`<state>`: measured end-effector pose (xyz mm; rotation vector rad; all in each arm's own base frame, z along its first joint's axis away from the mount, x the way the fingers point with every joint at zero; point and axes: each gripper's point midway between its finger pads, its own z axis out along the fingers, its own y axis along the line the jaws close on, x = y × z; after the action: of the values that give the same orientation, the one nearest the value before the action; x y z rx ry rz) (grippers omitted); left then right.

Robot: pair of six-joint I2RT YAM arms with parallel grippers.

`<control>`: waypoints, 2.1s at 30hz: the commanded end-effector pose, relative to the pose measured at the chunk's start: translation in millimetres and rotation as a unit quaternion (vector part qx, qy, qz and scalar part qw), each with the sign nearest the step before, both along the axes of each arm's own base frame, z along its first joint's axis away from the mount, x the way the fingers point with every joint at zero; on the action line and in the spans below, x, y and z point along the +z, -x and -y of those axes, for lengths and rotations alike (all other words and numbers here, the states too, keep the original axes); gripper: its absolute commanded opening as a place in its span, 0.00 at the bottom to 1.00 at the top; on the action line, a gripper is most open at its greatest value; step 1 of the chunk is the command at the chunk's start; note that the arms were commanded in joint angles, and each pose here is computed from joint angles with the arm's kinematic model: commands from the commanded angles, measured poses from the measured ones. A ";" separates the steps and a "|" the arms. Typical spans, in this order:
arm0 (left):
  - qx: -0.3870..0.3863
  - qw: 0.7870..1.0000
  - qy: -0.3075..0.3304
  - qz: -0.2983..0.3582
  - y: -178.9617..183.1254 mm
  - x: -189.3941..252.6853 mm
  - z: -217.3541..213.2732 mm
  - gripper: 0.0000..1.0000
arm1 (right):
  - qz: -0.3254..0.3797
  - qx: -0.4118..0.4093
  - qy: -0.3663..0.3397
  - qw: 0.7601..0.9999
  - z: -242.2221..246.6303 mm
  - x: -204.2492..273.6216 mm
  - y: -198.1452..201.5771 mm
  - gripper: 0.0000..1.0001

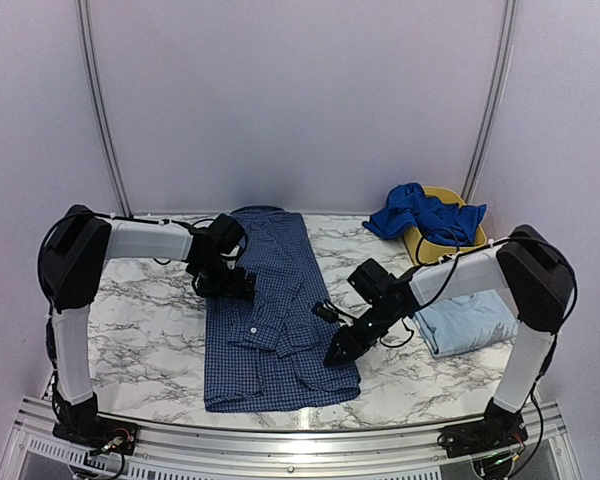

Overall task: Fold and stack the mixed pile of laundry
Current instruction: Rotate the rectangle-folded shirt at the center of the board, then fold the rectangle-folded shirt at the center of the board.

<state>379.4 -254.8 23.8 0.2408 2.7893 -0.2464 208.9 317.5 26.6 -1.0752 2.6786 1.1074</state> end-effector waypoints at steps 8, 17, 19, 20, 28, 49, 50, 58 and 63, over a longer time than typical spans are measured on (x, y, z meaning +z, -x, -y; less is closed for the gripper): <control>-0.021 0.995 -0.002 0.102 -77.6 52.9 13.3 0.99 | 0.057 -0.080 -0.018 0.995 -40.0 61.0 -66.1 0.33; 0.104 0.950 0.071 0.284 -19.5 226.2 -56.5 0.99 | 0.292 -0.201 -0.112 0.928 3.3 225.7 -91.4 0.97; 0.175 0.941 0.094 0.275 2.6 229.0 -85.1 0.99 | 0.301 -0.273 -0.111 0.907 29.2 235.7 -99.0 0.99; 0.163 0.945 0.112 0.261 14.4 225.5 -87.1 0.98 | 0.297 -0.280 -0.116 0.905 36.5 236.6 -97.9 0.99; 0.173 0.955 0.232 0.068 145.3 112.5 -82.8 0.99 | 0.090 -0.244 -0.087 0.962 45.0 143.3 -22.8 0.77; 0.154 0.946 0.277 -0.066 223.5 10.0 -53.7 0.68 | -0.077 -0.257 -0.055 0.962 38.8 24.3 27.1 0.55; 0.150 0.947 0.275 -0.070 224.2 6.2 -49.4 0.67 | -0.079 -0.256 -0.055 0.962 38.0 22.3 28.0 0.53; 0.124 0.948 0.284 -0.078 219.5 0.9 -22.1 0.49 | -0.104 -0.245 -0.059 0.962 27.3 7.9 38.2 0.39; 0.114 0.947 0.289 -0.078 225.0 3.2 -12.7 0.38 | -0.105 -0.239 -0.065 0.963 17.8 8.8 36.8 0.27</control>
<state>158.3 -236.0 27.9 -0.2597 2.7085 -1.0245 171.4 289.5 32.9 -0.2568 2.7608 1.2923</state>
